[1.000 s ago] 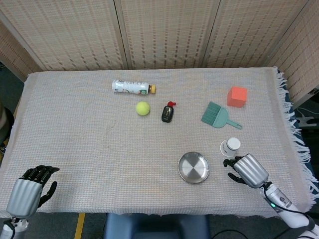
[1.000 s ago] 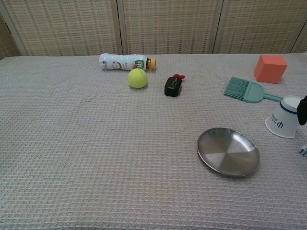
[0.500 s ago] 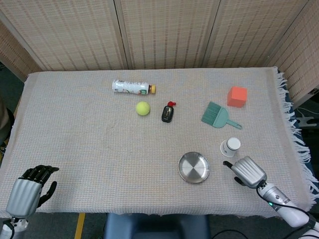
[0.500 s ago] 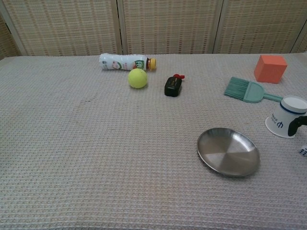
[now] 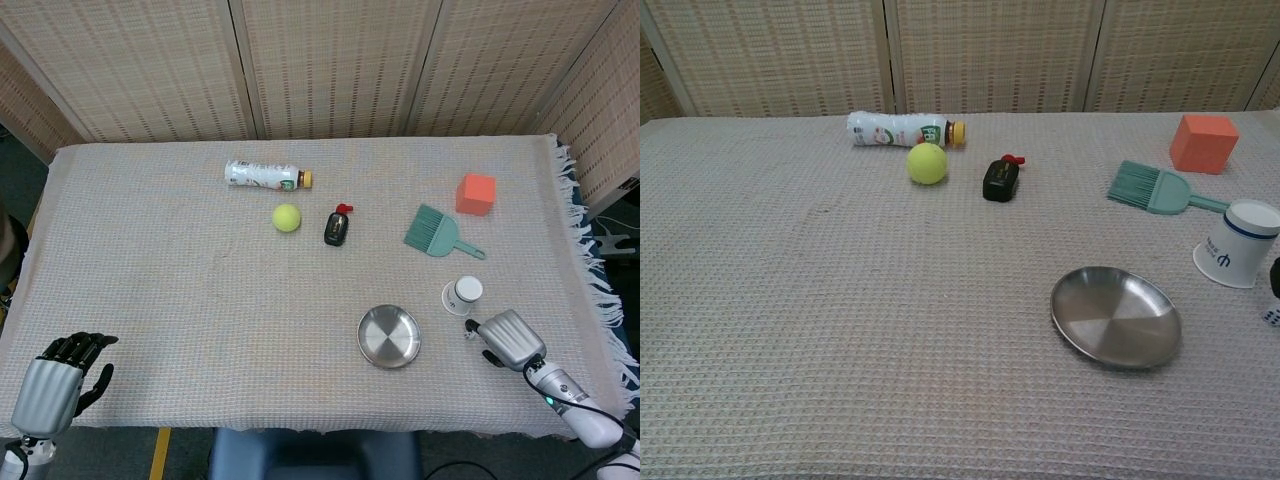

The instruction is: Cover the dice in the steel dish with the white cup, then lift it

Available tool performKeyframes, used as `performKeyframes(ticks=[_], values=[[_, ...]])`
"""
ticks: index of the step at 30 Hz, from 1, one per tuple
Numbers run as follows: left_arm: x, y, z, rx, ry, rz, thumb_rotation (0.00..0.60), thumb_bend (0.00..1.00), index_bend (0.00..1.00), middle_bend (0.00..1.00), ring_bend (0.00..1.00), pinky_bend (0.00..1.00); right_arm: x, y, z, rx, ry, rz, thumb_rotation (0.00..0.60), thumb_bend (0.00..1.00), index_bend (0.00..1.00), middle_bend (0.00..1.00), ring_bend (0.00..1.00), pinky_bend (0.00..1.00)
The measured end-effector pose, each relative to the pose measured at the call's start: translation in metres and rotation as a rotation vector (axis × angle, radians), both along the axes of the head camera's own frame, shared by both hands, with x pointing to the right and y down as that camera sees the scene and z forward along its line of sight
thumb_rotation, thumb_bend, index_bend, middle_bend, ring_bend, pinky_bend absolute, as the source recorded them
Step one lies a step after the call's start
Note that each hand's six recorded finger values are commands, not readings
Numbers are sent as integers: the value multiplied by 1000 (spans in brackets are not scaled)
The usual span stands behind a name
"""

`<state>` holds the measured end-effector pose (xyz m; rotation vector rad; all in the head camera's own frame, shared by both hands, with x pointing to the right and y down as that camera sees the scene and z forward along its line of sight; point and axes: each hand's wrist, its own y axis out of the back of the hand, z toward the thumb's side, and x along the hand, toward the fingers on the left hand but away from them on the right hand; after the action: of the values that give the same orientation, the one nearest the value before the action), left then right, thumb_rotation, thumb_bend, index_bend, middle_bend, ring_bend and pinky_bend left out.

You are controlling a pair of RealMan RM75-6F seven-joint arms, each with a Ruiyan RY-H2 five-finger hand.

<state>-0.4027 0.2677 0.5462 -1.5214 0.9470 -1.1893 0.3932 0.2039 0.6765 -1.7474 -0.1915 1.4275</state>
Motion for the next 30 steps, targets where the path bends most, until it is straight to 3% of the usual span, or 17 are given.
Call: performKeyframes(ticks=[15, 30], values=[[0, 0, -1, 3, 0, 2, 600, 397, 347, 392, 343, 464, 3, -2, 29, -10, -60, 42, 600, 214, 411, 776, 777, 1000], [0, 0, -1, 4, -2, 2, 600, 397, 346, 393, 343, 464, 2, -2, 33, 3, -70, 26, 600, 215, 418, 776, 778, 1000]])
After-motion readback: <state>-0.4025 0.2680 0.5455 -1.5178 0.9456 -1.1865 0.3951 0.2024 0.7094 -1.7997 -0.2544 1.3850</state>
